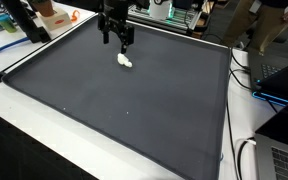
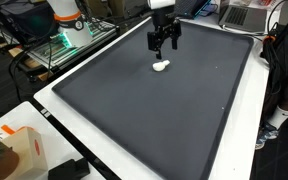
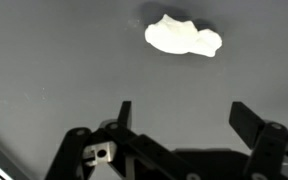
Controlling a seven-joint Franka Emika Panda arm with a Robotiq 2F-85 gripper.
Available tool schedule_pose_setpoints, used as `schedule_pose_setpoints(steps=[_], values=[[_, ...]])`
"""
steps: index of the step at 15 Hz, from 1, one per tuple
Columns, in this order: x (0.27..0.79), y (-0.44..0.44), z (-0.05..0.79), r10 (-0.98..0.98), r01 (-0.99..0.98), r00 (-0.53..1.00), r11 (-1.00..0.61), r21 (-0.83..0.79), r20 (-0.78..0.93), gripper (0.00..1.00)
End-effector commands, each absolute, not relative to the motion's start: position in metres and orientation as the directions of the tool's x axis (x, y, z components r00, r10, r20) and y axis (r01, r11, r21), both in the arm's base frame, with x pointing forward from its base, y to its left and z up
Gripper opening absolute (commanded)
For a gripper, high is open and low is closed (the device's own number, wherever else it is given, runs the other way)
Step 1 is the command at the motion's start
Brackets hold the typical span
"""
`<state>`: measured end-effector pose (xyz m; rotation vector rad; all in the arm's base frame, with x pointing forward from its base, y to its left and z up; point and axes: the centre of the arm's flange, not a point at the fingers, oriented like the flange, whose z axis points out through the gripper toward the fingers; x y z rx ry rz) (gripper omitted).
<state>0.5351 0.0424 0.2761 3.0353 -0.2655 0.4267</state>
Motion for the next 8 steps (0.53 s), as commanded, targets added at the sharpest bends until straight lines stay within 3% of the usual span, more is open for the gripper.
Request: schedule_pose_setpoints(steps=[1,4,8], values=[[0.559,0.04,0.29,-0.148,-0.161,0.967,-0.986,0.047,0.205,1.0],[0.58,0.032,0.297,-0.139,-0.144,0.978,-0.989,0.019,0.155,1.0],[0.567,0.04,0.298,-0.131,-0.139,0.972,-0.99,0.027,0.195,1.0]])
